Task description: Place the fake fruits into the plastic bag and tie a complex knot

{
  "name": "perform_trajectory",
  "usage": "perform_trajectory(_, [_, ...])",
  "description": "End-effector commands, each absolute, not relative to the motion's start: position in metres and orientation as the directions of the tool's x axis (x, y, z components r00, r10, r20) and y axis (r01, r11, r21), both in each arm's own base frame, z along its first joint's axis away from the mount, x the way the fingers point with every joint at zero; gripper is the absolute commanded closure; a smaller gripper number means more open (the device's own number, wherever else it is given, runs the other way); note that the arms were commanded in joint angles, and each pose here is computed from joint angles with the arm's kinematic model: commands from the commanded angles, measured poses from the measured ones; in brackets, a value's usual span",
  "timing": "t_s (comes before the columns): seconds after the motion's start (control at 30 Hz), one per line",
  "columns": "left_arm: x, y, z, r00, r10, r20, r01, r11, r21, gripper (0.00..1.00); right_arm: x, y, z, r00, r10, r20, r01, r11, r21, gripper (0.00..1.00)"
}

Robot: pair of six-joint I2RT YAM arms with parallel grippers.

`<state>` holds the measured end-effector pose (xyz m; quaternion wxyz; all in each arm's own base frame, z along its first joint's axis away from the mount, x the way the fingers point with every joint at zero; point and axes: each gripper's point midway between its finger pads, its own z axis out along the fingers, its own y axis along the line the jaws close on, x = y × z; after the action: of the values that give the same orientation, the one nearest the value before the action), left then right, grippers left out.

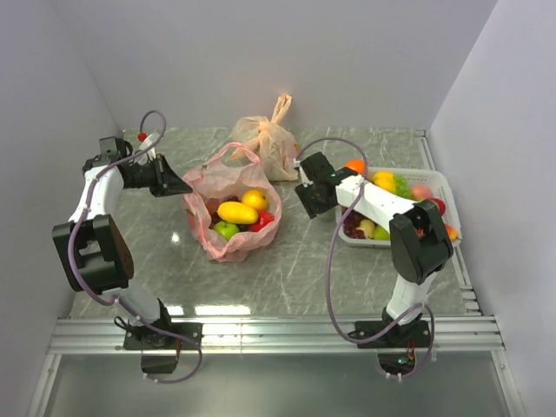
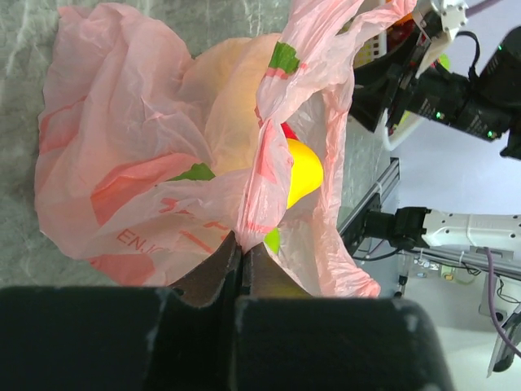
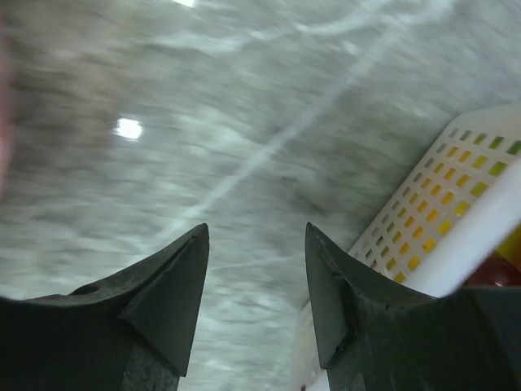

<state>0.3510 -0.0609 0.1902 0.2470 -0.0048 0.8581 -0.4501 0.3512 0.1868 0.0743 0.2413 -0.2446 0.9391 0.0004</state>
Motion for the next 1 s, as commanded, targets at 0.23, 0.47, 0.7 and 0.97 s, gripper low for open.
perform_trajectory(0.23, [0.359,-0.055,0.231,-0.793,-0.144,-0.592,0.382,0.64,-0.667,0.6,0.346,0.17,0.109,-0.736,-0.47,-0.487,-0.522,0.853,-0.035,0.31])
perform_trajectory(0.47, [0.353,-0.051,0.276,-0.676,-0.027,-0.736,0.529,0.678,-0.511,0.11,0.37,0.241,0.232,-0.553,-0.312,-0.773,-0.649,0.743,0.164,0.15])
perform_trajectory(0.7, [0.326,-0.059,0.311,-0.448,0.111,-0.887,0.696,0.666,-0.268,0.08,0.414,0.292,0.313,-0.449,-0.118,-0.886,-0.69,0.675,0.26,0.15])
perform_trajectory(0.97, [0.259,-0.093,0.283,-0.34,0.365,-0.867,0.843,0.526,-0.11,0.11,0.457,0.354,0.309,-0.442,-0.083,-0.893,-0.73,0.612,0.304,0.14])
